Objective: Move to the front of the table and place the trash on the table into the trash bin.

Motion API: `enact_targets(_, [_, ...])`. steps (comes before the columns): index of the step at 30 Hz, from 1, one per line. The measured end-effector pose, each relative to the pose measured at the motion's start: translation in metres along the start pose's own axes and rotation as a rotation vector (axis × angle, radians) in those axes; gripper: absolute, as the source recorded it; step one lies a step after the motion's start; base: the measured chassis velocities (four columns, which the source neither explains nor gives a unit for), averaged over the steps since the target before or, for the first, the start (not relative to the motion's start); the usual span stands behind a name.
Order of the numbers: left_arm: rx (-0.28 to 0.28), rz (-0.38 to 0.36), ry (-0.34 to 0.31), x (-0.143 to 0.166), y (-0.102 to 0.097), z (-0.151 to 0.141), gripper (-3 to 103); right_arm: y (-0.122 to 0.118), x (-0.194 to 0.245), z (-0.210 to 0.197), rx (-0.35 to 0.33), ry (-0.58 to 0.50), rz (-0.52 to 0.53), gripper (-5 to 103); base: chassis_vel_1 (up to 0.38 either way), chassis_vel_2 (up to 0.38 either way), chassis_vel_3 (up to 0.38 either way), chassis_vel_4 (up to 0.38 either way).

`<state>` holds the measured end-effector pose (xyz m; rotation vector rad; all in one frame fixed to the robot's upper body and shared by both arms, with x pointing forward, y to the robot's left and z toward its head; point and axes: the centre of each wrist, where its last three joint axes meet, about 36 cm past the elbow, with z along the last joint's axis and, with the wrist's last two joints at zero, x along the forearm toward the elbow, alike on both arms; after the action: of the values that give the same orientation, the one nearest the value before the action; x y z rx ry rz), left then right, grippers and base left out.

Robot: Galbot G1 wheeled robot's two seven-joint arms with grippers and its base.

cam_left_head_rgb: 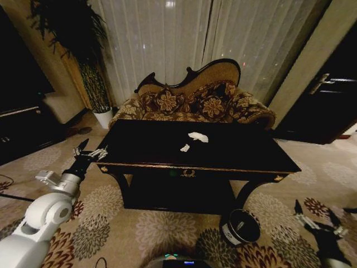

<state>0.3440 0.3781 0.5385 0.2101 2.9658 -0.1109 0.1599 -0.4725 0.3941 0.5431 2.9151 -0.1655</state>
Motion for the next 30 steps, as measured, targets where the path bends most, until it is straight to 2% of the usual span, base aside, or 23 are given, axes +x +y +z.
enact_targets(4, [0.0, 0.0, 0.0, 0.0, 0.0, 0.0, 100, 0.014, -0.017, -0.026, 0.01, -0.011, -0.038, 100, 0.0, 0.0, 0.0, 0.0])
enact_targets(7, [0.0, 0.0, 0.0, 0.0, 0.0, 0.0, 100, 0.035, -0.037, -0.057, 0.008, -0.009, -0.129, 100, 0.0, 0.0, 0.0, 0.0])
enact_targets(9, [0.0, 0.0, 0.0, 0.0, 0.0, 0.0, 100, 0.041, -0.041, -0.063, 0.007, -0.004, -0.152, 100, 0.0, 0.0, 0.0, 0.0])
enact_targets(12, [0.0, 0.0, 0.0, 0.0, 0.0, 0.0, 100, 0.065, -0.056, -0.084, 0.006, 0.024, -0.246, 100, 0.0, 0.0, 0.0, 0.0])
enact_targets(15, [0.0, 0.0, 0.0, 0.0, 0.0, 0.0, 100, 0.073, -0.061, -0.09, 0.007, 0.041, -0.281, 100, 0.0, 0.0, 0.0, 0.0])
enact_targets(17, [0.0, 0.0, 0.0, 0.0, 0.0, 0.0, 100, 0.091, -0.074, -0.096, 0.004, 0.068, -0.329, 100, 0.0, 0.0, 0.0, 0.0])
enact_targets(20, [0.0, 0.0, 0.0, 0.0, 0.0, 0.0, 100, 0.099, -0.081, -0.097, 0.006, 0.081, -0.345, 100, 0.0, 0.0, 0.0, 0.0])
enact_targets(23, [0.0, 0.0, 0.0, 0.0, 0.0, 0.0, 100, 0.119, -0.094, -0.1, 0.01, 0.127, -0.379, 100, 0.0, 0.0, 0.0, 0.0])
enact_targets(30, [0.0, 0.0, 0.0, 0.0, 0.0, 0.0, 100, 0.134, -0.11, -0.109, 0.013, 0.222, -0.426, 100, 0.0, 0.0, 0.0, 0.0])
